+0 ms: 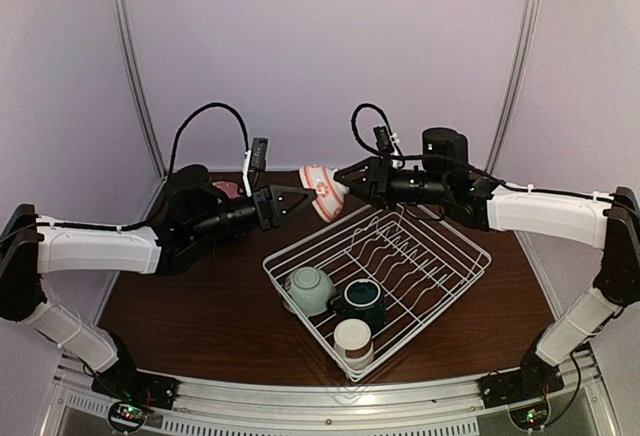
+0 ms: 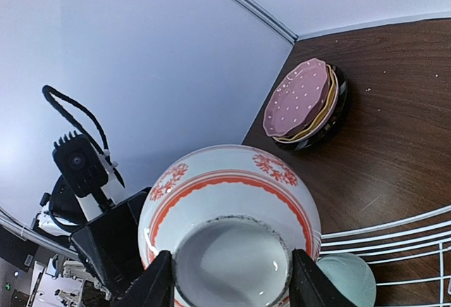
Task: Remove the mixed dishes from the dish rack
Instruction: Pass from the right arm to the left, then place the bowl at the center of the board.
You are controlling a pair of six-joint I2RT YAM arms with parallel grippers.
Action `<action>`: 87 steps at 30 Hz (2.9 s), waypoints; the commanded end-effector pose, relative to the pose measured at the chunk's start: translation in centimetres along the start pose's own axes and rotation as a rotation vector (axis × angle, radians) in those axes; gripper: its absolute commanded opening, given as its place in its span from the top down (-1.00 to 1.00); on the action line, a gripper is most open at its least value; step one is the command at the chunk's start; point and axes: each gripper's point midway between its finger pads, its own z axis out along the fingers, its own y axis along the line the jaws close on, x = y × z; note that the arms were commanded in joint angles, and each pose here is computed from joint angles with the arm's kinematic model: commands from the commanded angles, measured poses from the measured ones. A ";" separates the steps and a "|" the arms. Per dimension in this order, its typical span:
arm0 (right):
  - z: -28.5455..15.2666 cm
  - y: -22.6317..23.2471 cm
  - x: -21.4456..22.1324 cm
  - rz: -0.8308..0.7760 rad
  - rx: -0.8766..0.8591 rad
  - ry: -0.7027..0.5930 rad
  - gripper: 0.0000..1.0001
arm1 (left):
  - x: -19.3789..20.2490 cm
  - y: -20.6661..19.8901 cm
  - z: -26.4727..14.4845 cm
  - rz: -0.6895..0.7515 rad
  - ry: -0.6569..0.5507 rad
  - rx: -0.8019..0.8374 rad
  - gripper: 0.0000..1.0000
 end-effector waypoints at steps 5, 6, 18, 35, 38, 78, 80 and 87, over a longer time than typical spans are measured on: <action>-1.3 4.8 -1.2 -0.051 -0.180 -0.059 0.24 | -2.0 -2.9 1.3 0.011 -0.063 0.126 0.58; -1.3 4.8 -1.2 -0.051 -0.182 -0.058 0.24 | -2.0 -3.0 1.4 0.011 -0.063 0.128 0.64; -1.8 5.5 -0.9 -0.059 -0.229 -0.064 -0.45 | -2.9 -3.5 0.8 0.014 -0.095 0.121 1.00; -6.0 0.6 -4.3 -0.122 0.013 -0.142 -0.99 | -6.9 -0.9 0.0 0.329 0.067 -0.300 1.00; -6.5 0.1 -4.1 -0.142 0.049 -0.133 -0.99 | -7.2 2.1 -1.0 0.383 0.166 -0.513 1.00; -7.2 -3.3 2.1 -0.428 0.328 0.155 -0.99 | 9.5 23.2 -21.5 0.080 0.914 -1.360 1.00; -7.1 -3.2 2.4 -0.442 0.334 0.165 -0.99 | 9.8 23.4 -21.5 0.083 0.923 -1.361 1.00; -6.4 -3.6 4.4 -0.516 0.391 0.244 -0.99 | 10.0 23.8 -21.4 0.094 0.948 -1.360 0.85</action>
